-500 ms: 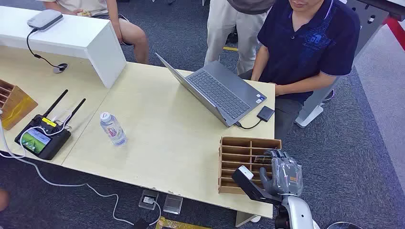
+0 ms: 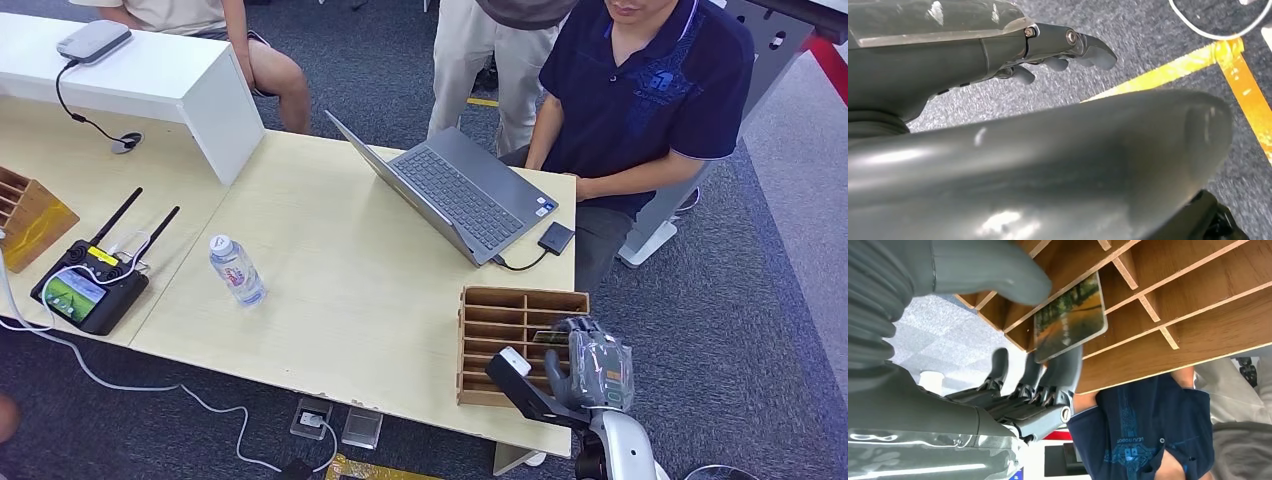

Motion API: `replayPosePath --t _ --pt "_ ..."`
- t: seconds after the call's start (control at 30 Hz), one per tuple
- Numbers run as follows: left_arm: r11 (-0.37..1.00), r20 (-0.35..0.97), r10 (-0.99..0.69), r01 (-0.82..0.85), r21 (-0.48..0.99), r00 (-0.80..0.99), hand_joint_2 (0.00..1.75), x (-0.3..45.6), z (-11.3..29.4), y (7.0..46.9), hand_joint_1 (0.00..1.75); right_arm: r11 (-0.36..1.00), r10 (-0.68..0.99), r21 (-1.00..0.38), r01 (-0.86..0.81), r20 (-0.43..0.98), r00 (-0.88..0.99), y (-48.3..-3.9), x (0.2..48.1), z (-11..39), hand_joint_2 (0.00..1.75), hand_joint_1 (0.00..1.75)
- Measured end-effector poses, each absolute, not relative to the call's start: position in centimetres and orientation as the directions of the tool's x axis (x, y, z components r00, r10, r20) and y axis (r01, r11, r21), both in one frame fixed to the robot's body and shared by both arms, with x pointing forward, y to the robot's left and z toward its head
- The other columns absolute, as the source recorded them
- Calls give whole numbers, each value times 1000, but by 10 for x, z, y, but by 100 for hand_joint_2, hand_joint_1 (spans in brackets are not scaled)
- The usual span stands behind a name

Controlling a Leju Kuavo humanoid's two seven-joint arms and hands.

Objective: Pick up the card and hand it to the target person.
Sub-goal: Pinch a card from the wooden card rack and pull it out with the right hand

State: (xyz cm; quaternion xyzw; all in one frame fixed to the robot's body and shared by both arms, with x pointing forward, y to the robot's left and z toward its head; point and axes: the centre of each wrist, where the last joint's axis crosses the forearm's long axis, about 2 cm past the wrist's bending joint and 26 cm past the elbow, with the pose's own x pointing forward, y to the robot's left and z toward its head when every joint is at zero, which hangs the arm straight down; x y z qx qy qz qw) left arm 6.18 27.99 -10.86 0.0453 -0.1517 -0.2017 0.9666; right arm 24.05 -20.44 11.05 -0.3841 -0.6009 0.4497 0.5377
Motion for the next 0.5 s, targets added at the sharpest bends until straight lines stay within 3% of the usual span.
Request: replayPosePath --t 0.27,0.5 --pt "916 298 -399 392 87 867 0 61 -109 281 0 298 946 -954 -26 299 -126 -204 240 110 175 171" --pt "916 307 -396 398 60 866 0 61 -109 283 0 295 947 -955 -23 295 -126 -204 240 110 175 175"
